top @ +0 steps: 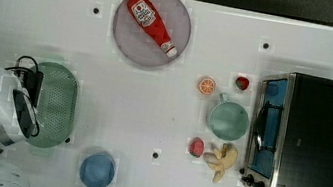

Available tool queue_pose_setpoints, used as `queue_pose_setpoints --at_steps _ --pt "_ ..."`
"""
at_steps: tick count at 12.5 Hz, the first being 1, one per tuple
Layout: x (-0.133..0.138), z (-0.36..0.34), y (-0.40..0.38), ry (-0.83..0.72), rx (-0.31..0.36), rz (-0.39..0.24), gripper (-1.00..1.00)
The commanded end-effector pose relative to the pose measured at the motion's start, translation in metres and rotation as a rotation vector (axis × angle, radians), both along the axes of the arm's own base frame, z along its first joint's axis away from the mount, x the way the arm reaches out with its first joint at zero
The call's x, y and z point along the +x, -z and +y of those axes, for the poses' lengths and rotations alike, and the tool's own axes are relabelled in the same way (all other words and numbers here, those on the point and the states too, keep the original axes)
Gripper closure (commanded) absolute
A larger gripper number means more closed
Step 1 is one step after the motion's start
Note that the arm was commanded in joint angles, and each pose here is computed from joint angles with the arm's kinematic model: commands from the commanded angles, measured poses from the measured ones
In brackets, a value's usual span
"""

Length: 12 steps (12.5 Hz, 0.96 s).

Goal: Drag strainer right to left.

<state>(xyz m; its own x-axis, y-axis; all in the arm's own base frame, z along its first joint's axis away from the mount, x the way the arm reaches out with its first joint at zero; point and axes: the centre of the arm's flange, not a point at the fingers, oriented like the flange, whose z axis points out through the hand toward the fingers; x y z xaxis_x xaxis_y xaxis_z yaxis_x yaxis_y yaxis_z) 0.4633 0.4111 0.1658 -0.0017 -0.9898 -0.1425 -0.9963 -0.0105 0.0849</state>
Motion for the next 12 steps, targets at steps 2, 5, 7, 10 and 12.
queue_pose_setpoints --at_steps 2,5,7,10,12 --pt "0.002 0.033 -0.004 0.037 0.034 -0.019 -1.0" --pt "0.012 0.027 -0.016 0.006 0.028 -0.042 -1.0" --pt "0.021 0.005 -0.041 -0.141 -0.022 -0.015 -1.0" --pt "0.056 -0.057 -0.131 -0.355 -0.072 -0.029 -1.0" --pt "0.08 -0.123 -0.205 -0.405 -0.081 -0.055 -1.0"
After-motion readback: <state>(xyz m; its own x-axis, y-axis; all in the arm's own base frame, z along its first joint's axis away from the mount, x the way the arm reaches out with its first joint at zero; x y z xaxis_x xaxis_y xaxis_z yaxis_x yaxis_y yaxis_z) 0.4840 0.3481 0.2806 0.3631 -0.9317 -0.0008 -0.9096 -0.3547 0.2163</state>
